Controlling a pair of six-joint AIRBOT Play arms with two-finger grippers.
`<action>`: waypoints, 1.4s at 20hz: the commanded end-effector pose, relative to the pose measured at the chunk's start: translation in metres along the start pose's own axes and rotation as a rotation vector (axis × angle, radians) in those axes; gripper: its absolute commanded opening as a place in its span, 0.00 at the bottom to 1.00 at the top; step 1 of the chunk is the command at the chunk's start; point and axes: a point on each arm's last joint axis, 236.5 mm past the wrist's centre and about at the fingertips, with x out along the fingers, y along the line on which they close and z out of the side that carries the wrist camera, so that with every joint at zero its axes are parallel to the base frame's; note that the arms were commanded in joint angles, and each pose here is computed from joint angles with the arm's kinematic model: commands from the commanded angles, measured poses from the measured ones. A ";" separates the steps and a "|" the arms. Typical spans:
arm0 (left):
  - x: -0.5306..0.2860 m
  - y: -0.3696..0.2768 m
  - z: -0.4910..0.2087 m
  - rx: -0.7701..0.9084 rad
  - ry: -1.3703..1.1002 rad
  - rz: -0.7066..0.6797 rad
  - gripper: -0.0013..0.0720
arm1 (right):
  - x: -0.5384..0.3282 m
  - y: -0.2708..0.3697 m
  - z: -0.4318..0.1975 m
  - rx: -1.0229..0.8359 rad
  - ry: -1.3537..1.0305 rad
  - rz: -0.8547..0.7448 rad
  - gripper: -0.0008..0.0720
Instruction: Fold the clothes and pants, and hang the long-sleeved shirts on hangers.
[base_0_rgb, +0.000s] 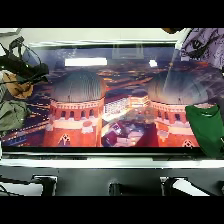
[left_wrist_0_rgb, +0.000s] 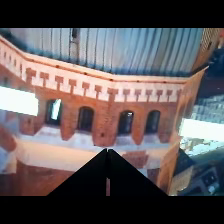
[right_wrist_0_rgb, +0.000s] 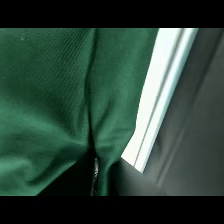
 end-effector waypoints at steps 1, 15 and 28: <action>0.000 0.000 0.000 0.001 0.001 -0.001 0.04 | 0.003 -0.018 -0.008 0.003 0.025 -0.072 0.05; -0.004 -0.001 0.000 0.064 -0.008 -0.002 0.04 | -0.188 0.167 0.040 -0.438 -0.501 0.536 0.12; -0.045 0.024 -0.049 0.307 -0.169 0.061 0.04 | -0.235 0.301 -0.325 -1.398 -0.394 0.787 0.05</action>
